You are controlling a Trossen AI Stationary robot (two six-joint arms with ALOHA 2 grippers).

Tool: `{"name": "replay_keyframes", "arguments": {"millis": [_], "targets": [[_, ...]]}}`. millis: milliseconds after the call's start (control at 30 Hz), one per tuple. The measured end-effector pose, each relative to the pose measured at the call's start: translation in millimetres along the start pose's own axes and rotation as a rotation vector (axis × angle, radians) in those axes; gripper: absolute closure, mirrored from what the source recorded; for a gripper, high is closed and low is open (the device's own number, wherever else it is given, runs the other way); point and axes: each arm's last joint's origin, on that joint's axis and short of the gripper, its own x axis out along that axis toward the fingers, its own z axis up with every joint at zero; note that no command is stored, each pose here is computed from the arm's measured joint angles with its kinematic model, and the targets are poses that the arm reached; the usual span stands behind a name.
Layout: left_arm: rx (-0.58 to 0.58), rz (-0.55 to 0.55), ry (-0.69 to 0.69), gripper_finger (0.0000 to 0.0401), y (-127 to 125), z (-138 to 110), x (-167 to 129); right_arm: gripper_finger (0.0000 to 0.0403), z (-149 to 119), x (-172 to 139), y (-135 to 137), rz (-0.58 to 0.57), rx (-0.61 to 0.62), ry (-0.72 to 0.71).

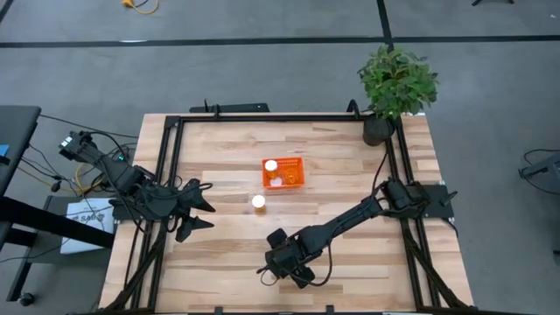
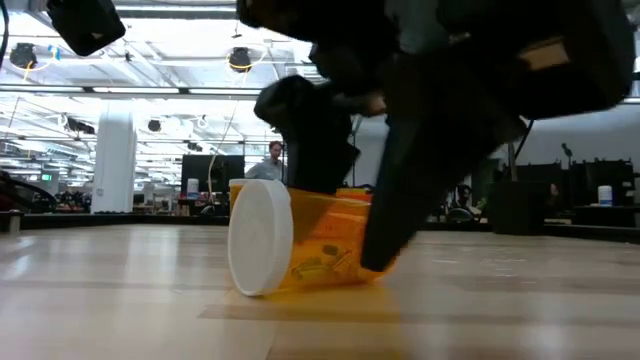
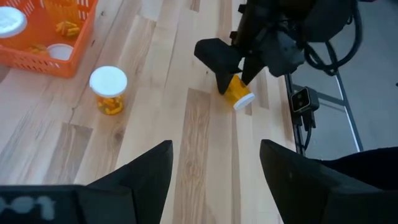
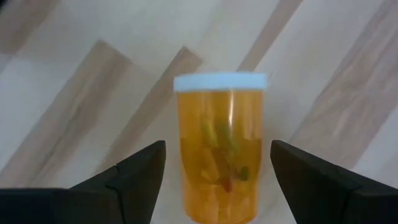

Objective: Pick and place pill bottles into a basket
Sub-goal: Put the orange pill bottle into the orange bin

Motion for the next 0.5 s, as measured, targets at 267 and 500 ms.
{"name": "replay_keyframes", "arguments": {"millis": [267, 500], "targets": [[0.0, 0.0, 0.0, 0.017, 0.0, 0.0, 0.0, 0.0118, 1.6, -1.5, -3.3, -0.007, 0.006, -0.02], [0.0, 0.0, 0.0, 0.017, 0.0, 0.0, 0.0, 0.0154, 1.6, -1.6, -6.7, -0.009, 0.012, -0.028]]}}
